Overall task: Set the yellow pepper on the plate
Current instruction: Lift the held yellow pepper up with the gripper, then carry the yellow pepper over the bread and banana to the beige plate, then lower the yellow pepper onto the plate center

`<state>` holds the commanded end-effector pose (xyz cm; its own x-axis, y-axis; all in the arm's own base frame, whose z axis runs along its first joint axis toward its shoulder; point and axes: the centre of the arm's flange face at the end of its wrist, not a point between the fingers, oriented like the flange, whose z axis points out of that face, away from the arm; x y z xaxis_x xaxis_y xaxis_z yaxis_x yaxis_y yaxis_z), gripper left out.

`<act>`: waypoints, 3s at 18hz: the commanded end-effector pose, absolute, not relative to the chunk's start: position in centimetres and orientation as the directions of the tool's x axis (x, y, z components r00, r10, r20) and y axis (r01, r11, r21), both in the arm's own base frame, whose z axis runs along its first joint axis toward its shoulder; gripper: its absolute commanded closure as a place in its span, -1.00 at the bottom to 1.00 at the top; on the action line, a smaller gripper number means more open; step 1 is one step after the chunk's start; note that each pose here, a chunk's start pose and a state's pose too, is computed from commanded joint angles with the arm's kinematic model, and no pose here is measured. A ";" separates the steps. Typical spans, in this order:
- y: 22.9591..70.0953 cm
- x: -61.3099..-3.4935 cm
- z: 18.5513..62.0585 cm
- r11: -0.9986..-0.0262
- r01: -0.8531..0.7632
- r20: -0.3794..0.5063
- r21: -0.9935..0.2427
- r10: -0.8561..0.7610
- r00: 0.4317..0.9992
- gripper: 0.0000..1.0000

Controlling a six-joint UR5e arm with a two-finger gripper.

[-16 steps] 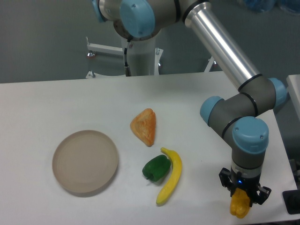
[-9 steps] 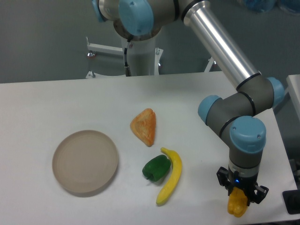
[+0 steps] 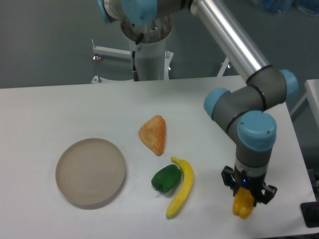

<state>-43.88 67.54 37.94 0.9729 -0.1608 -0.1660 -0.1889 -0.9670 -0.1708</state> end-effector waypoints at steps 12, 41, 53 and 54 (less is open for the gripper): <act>64.8 -28.6 42.9 -0.957 0.223 0.012 -0.188 0.224 0.974 -0.04; 71.9 -5.7 30.1 -0.976 0.216 0.081 0.021 0.217 0.973 -0.12; 73.0 -4.8 28.4 -0.981 0.194 0.080 -0.002 0.193 0.978 -0.12; 73.0 -4.7 28.2 -0.981 0.192 0.080 0.001 0.192 0.978 -0.12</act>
<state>-4.75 72.99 28.18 0.9782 0.1918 0.0799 0.1923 -0.9813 0.0008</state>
